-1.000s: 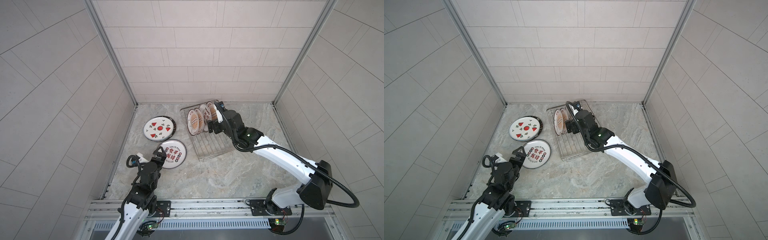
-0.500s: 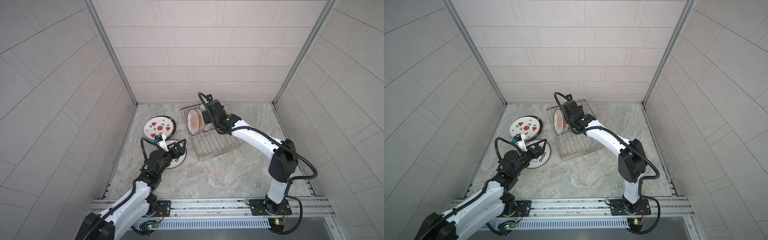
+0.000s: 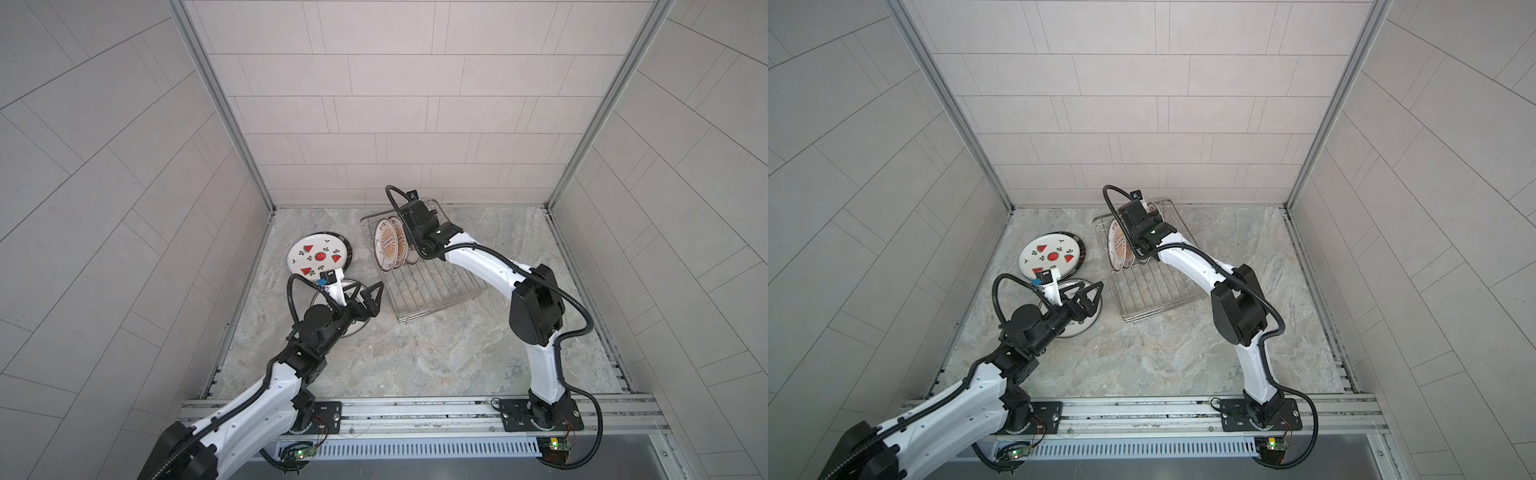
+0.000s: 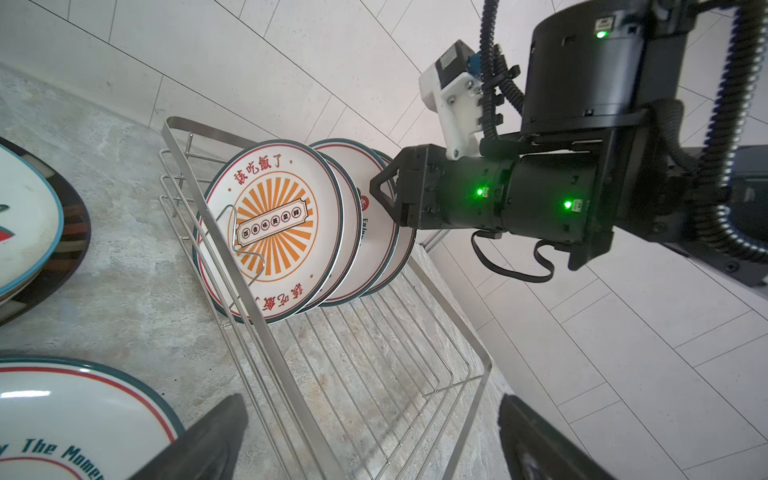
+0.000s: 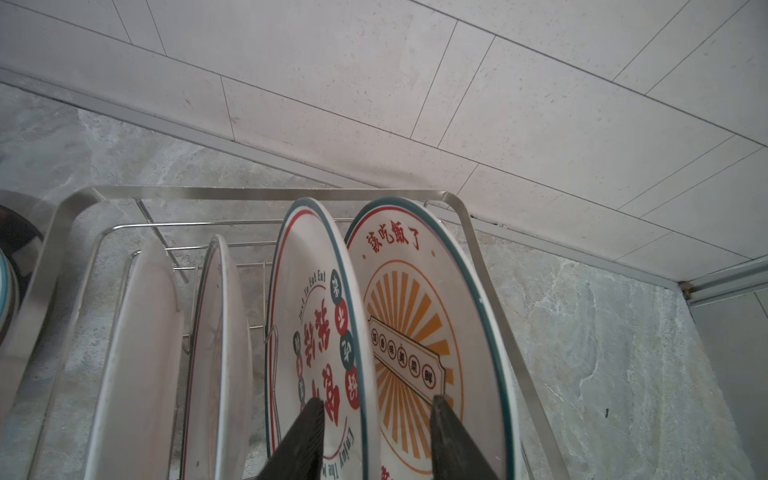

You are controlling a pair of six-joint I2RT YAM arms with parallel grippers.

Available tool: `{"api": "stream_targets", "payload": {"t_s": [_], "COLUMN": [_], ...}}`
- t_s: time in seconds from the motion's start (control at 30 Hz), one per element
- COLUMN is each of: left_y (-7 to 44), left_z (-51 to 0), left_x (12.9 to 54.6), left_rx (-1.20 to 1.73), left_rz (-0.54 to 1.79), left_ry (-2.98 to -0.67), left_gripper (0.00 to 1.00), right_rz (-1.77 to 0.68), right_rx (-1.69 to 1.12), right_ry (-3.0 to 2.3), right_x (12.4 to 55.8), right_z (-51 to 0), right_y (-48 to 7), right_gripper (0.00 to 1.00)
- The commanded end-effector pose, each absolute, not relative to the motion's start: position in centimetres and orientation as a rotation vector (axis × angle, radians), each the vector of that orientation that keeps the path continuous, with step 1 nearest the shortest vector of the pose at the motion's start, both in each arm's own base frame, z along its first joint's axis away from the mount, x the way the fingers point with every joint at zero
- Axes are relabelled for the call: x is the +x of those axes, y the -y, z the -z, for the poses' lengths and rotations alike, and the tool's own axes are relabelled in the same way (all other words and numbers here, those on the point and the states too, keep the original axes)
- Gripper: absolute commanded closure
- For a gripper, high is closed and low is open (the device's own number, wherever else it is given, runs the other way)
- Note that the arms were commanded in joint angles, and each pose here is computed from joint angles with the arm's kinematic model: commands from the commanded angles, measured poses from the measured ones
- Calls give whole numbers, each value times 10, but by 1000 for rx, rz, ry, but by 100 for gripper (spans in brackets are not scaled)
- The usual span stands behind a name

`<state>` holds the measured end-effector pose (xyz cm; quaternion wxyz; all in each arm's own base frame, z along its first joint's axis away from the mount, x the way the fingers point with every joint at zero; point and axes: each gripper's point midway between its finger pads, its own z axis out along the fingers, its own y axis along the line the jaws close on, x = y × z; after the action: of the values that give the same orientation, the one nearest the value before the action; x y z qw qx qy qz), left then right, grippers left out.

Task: Unload the plates from the dish rack
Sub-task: 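Lower the right gripper onto the next plate's rim in the rack while the left returns, then close the right gripper on the red-lettered plate's rim in the rack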

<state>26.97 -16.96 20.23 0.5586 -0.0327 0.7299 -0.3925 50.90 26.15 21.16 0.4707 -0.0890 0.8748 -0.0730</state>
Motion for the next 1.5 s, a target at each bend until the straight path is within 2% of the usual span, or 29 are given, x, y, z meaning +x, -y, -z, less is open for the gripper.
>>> {"api": "stream_targets", "payload": {"t_s": [0.0,0.07,0.57,0.63,1.03,1.1,1.47], "left_y": [168,171,183,182,176,177,180], "left_z": [-214,-214,-205,-205,-196,-195,-193], "left_x": [269,269,273,273,275,275,272], "left_rx": [-73,-68,-68,-73,-124,-122,-138], "left_rz": [924,930,978,975,970,970,1031], "left_ry": [-1660,-1663,-1678,-1675,-1671,-1675,-1668], "left_gripper": [0,0,0,0,0,0,0], "right_rz": [194,192,227,230,277,281,297], "right_rx": [-189,-192,-172,-174,-176,-177,-192], "right_ry": [-2160,-2168,-2210,-2208,-2150,-2140,-2076], "right_x": [515,517,525,525,519,518,505], "right_z": [-206,-200,-173,-174,-202,-209,-248], "right_y": [-257,-258,-262,-262,-263,-262,-259], "right_gripper": [59,65,72,78,83,86,87]}}
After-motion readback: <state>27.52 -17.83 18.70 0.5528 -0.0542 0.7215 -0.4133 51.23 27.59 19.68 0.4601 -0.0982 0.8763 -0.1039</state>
